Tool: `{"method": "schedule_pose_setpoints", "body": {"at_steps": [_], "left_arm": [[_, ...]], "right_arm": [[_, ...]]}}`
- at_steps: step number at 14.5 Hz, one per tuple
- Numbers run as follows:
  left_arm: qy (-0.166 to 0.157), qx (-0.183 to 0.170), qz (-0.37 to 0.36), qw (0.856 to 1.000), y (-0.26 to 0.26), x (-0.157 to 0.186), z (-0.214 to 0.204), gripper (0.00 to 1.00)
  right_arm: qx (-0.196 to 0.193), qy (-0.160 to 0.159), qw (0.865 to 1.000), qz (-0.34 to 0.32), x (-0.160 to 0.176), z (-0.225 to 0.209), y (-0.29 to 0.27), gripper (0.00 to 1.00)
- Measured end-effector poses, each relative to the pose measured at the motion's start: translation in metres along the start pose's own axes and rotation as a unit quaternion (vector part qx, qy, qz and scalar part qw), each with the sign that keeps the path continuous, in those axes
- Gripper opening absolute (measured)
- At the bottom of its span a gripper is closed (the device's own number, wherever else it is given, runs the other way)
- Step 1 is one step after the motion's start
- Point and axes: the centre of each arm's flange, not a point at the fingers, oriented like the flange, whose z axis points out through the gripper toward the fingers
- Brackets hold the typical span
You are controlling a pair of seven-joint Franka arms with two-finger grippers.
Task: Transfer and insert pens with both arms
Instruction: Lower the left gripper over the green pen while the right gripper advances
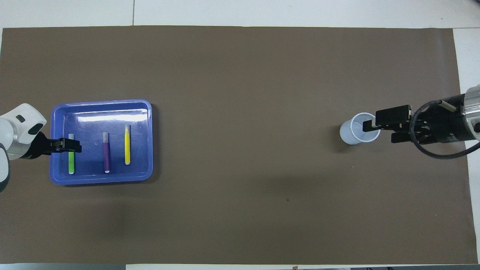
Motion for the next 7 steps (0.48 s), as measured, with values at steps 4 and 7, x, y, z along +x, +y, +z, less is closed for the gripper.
{"method": "schedule_pose_setpoints", "body": {"at_steps": [4, 7], "left_arm": [[0.000, 0.001, 0.020, 1.000, -0.005, 0.014, 0.037, 1.00], [-0.001, 0.003, 0.027, 1.000, -0.007, 0.018, 0.048, 1.00]], "right_arm": [[0.018, 0.018, 0.999, 0.042, -0.020, 0.054, -0.042, 1.00], [0.043, 0.013, 0.996, 0.073, -0.025, 0.078, -0.051, 1.00]]}}
